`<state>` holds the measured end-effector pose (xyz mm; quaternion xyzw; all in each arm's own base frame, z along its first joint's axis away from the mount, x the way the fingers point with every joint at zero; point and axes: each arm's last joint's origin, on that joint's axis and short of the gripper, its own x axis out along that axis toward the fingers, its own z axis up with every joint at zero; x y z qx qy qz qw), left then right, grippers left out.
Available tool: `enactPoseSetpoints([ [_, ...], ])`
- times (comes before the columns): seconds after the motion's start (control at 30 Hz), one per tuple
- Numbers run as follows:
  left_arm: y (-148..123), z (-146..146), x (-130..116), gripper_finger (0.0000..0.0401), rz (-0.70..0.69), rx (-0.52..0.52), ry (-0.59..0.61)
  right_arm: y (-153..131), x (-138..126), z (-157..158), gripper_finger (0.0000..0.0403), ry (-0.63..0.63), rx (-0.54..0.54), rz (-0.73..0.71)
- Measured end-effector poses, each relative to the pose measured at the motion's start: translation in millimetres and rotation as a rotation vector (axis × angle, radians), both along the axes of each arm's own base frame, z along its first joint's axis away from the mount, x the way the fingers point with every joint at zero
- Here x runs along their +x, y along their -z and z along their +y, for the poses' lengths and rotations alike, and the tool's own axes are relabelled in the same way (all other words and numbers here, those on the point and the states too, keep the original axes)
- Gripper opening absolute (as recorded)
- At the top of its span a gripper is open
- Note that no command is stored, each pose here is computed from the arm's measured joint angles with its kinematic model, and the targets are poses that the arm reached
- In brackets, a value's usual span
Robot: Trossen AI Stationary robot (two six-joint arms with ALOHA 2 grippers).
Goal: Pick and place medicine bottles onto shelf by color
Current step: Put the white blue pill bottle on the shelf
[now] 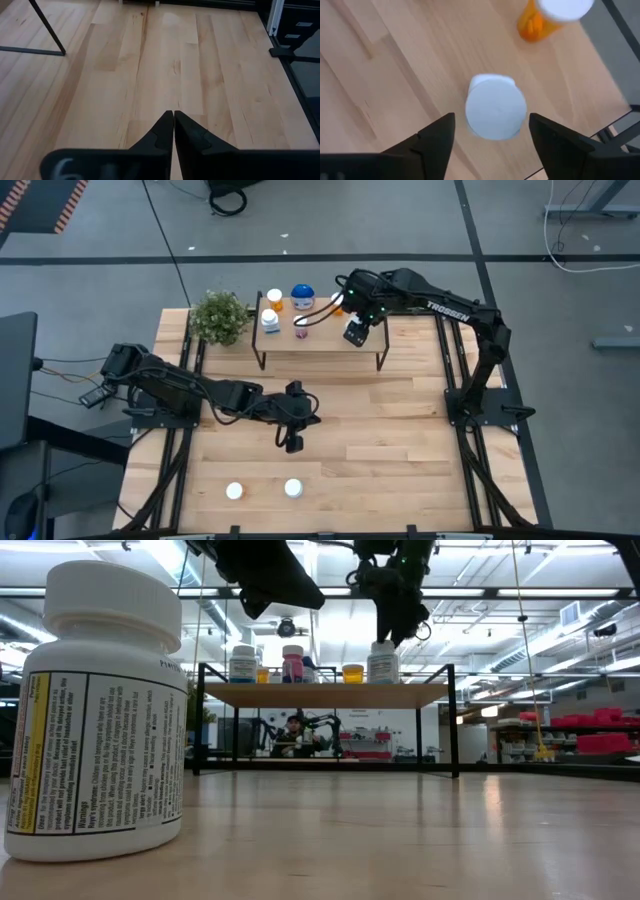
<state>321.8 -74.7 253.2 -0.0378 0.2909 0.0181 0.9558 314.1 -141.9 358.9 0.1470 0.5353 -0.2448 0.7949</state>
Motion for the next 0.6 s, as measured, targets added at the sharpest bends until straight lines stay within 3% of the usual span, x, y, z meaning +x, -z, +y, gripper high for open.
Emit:
enactPoseSetpoints([
  [0.2,0.0,0.2,0.0,0.0016,0.0,0.0,-0.001,-16.7,-0.6,0.4,0.0283,0.01,-0.02,-0.055],
  [0.4,0.1,-1.6,-0.4,0.0018,0.001,0.0,0.004,-15.3,-7.9,0.7,0.0278,0.016,-0.077,0.051],
  [0.6,0.1,-5.2,-1.3,0.0021,0.001,0.0,0.016,-16.9,-9.2,0.6,0.0266,0.005,-0.103,0.059],
])
